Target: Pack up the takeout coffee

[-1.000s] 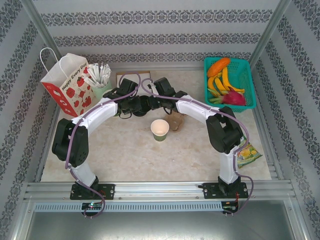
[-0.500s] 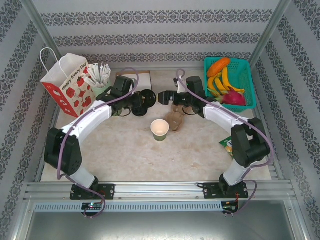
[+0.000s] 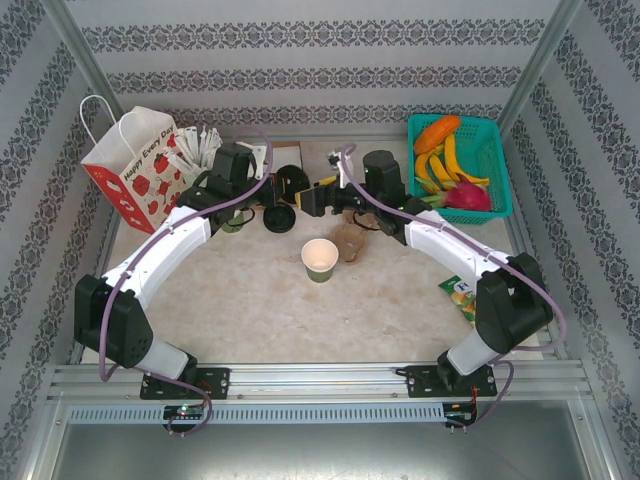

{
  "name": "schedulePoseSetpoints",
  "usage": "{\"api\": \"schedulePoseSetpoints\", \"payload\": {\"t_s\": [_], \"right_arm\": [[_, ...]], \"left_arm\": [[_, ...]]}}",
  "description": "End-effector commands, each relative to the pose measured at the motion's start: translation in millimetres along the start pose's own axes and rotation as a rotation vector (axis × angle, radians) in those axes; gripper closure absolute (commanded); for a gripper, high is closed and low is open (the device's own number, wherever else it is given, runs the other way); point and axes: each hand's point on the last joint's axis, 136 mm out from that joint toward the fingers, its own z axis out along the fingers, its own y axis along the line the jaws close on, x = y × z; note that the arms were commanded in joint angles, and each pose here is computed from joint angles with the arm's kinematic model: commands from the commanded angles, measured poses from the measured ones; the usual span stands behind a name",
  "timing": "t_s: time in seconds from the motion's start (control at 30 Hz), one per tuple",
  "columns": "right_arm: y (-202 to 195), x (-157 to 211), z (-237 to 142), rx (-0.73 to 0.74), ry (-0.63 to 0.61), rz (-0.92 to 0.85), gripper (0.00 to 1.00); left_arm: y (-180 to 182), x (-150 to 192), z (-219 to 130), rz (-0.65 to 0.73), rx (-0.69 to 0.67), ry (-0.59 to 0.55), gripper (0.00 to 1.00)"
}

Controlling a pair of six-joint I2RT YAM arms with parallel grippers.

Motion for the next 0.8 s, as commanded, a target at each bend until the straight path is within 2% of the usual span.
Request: {"api": "schedulePoseSetpoints", "payload": {"t_s": [0.0, 0.1, 0.2, 0.47, 0.77], "right_arm": [[29.0, -37.1, -10.7, -0.027, -0.112, -0.144, 0.11], [36.7, -36.9, -12.3, -0.027, -0.114, -0.179, 0.1], [25.8, -35.6, -11.5, 0.039, -0.12, -0.163, 0.14], [21.7, -37.0, -4.1, 0.026, -0.111, -0.109, 0.32], [26.1, -40.9, 0.8, -0.004, -0.115, -0.111, 0.55]], "left_arm": [[-12.4, -27.7, -16.2, 0.059, 0.02, -0.081, 1.0], [-10.9, -28.7, -17.6, 0.057, 0.01, -0.084, 1.0], [-15.8, -29.7, -19.9, 0.057, 0.036, -0.097, 1.0], [-28.1, -30.3, -26.0, 0.076, 0.107, -0.119, 1.0], [-32.1, -31.2, -27.4, 0.082, 0.126, -0.12, 1.0]]}}
